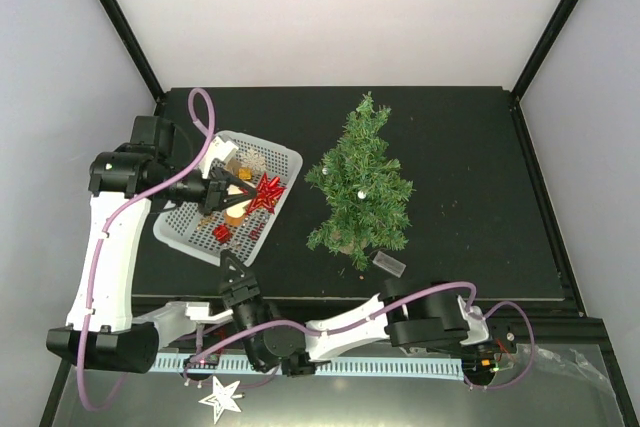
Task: Decorate the small christmas tree
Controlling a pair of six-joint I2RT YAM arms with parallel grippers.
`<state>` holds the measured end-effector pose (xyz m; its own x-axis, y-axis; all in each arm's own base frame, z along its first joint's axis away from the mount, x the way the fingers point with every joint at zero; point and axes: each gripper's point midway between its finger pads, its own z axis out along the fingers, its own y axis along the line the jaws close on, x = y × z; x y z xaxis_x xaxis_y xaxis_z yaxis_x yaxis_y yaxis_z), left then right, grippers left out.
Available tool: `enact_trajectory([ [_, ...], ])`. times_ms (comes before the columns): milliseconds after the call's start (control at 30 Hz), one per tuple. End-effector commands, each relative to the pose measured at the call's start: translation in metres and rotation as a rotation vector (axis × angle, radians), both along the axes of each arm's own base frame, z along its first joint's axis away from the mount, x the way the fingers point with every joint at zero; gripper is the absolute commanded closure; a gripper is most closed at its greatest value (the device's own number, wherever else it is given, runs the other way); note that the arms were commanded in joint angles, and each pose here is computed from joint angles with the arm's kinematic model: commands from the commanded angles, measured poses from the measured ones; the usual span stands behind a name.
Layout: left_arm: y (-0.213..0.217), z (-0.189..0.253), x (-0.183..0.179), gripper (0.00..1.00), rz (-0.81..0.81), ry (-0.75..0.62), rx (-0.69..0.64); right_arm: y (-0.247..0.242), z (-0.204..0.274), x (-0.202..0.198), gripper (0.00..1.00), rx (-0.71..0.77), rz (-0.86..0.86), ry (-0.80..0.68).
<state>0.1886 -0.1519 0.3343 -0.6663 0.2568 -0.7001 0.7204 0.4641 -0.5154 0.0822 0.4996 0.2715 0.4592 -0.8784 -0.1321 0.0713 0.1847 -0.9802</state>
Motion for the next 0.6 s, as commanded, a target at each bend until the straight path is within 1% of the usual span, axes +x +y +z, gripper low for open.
enact_trajectory([
  [0, -0.005, 0.006, -0.001, 0.98, -0.009, 0.005, -0.05, -0.033, 0.058, 0.013, 0.45, 0.309, -0.018, 0.005],
  [200, -0.011, 0.009, -0.007, 0.98, -0.036, 0.054, -0.132, -0.046, 0.069, 0.031, 0.45, 0.31, -0.058, -0.006],
  [367, -0.011, 0.004, -0.007, 0.98, -0.026, 0.083, -0.145, -0.055, 0.078, 0.037, 0.45, 0.325, -0.071, -0.006],
  [567, -0.009, 0.0, -0.005, 0.98, -0.013, 0.113, -0.16, -0.062, 0.077, 0.043, 0.45, 0.312, -0.092, -0.002],
])
